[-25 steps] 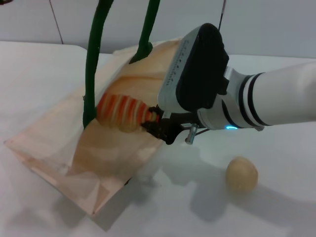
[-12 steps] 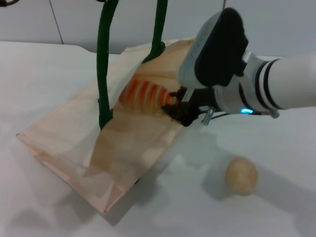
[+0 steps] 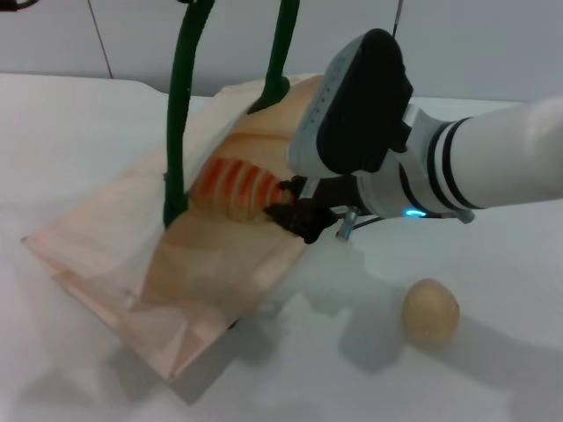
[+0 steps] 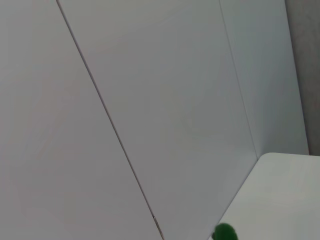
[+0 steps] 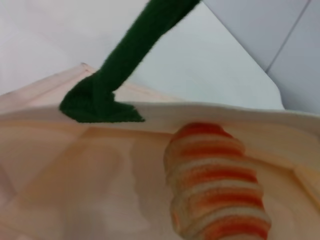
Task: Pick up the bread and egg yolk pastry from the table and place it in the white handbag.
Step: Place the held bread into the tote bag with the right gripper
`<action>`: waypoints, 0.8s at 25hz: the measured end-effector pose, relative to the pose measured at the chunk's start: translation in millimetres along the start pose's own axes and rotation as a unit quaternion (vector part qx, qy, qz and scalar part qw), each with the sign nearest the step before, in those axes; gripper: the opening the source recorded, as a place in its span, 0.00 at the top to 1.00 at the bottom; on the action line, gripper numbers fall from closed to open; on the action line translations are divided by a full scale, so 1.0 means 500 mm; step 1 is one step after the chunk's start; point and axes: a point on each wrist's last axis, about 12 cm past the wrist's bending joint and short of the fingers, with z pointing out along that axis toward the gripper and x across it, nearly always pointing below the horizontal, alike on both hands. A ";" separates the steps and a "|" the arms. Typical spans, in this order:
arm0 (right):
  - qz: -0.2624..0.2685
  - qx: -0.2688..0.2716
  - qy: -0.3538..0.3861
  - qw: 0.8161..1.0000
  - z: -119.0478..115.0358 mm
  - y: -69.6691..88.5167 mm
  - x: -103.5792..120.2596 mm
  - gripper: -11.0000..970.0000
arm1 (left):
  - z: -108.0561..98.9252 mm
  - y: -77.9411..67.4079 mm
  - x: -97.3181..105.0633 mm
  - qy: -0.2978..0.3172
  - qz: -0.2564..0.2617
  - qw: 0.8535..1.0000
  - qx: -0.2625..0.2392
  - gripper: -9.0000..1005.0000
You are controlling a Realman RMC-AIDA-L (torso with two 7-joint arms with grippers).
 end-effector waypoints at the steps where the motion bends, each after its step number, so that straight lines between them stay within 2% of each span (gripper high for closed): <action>1: -0.001 -0.002 -0.002 1.000 0.001 0.002 -0.003 0.73 | 0.000 0.000 0.000 0.000 0.000 1.000 0.000 0.87; 11: -0.001 -0.004 -0.018 1.000 0.009 0.008 -0.014 0.73 | 0.001 0.000 -0.004 -0.003 0.001 1.000 0.001 0.87; 20: 0.011 0.007 -0.001 1.000 0.022 -0.013 0.001 0.73 | 0.006 -0.004 -0.006 -0.003 0.003 1.000 0.006 0.87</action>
